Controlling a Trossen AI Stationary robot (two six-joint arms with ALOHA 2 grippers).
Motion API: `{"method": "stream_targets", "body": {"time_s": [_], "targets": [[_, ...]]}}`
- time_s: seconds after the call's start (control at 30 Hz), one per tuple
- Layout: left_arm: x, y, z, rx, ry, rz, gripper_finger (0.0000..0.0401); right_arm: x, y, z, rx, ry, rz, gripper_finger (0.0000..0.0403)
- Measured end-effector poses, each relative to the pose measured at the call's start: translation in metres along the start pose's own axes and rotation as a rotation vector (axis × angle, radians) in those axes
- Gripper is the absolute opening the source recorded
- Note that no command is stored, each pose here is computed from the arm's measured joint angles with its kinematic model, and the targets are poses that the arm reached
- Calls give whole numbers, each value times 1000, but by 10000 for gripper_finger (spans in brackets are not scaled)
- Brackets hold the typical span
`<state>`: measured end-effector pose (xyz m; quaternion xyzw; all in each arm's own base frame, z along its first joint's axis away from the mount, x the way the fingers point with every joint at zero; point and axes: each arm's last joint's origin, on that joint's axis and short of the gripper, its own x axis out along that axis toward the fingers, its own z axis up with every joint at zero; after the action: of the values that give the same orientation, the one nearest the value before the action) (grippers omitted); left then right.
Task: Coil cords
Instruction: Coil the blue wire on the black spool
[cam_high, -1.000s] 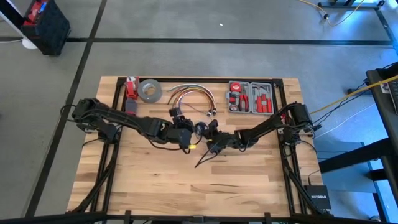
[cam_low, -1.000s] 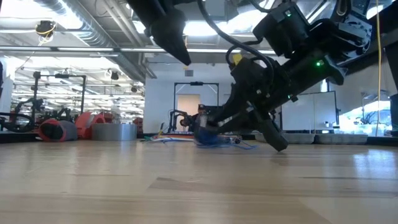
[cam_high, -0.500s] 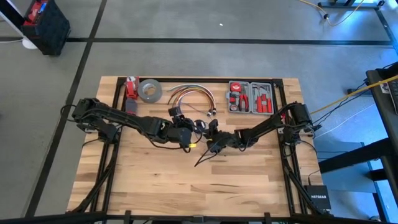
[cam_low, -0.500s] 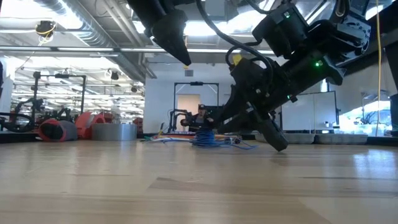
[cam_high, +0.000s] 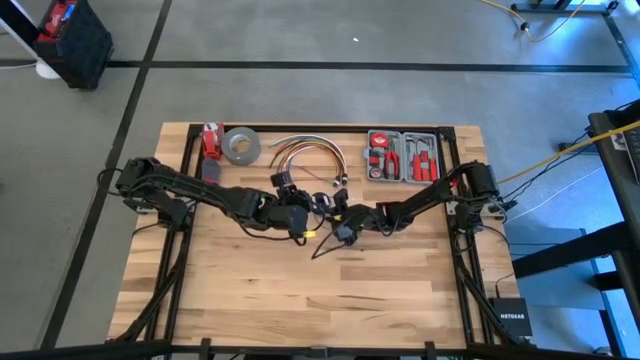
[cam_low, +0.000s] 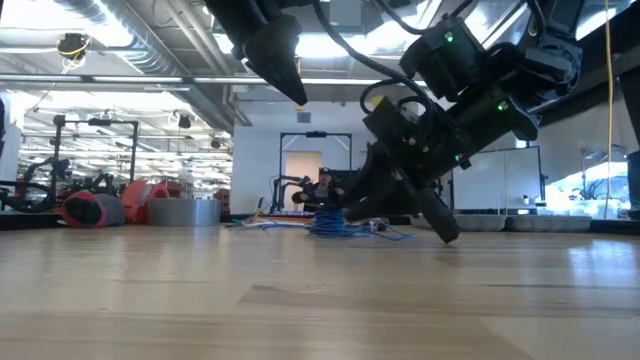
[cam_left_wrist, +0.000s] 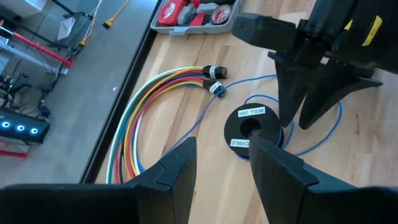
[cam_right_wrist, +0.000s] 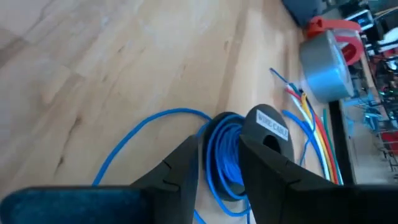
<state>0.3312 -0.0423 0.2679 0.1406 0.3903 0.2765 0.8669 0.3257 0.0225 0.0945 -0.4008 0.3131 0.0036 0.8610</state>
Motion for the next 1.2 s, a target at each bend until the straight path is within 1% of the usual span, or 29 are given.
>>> {"method": "stream_targets", "body": {"time_s": [0.13,0.23,0.33,0.43,0.5,0.63,0.83,0.9,0.97,1.03,1.07,1.13,1.2], "targets": [[0,0,0,0,0,0,141,0,-4,-1,12,35,-70,117],[0,0,0,0,0,0,141,1,-3,-3,12,54,-54,117],[0,0,0,-1,0,1,141,1,-3,-2,-5,42,-48,117],[1,1,0,-3,1,2,141,1,-8,-1,-6,41,-121,117],[1,1,0,-6,2,3,141,2,-12,-4,-9,54,-142,117],[1,1,0,-7,2,3,141,7,-16,-11,-63,26,-64,117],[1,1,0,-7,1,3,141,12,-31,-20,-54,55,-99,114],[1,1,0,-8,1,3,141,14,-35,-21,-46,56,-75,97],[1,1,0,-7,1,3,141,16,-37,-23,-36,37,-42,62],[1,1,0,-7,1,3,141,17,-40,-22,7,25,-43,22],[1,1,0,-7,1,3,141,17,-40,-21,30,20,-43,15],[1,1,0,-7,2,3,141,13,-41,-16,72,21,-65,15],[1,1,0,-1,1,2,141,6,-42,-11,88,52,-97,10]]}}
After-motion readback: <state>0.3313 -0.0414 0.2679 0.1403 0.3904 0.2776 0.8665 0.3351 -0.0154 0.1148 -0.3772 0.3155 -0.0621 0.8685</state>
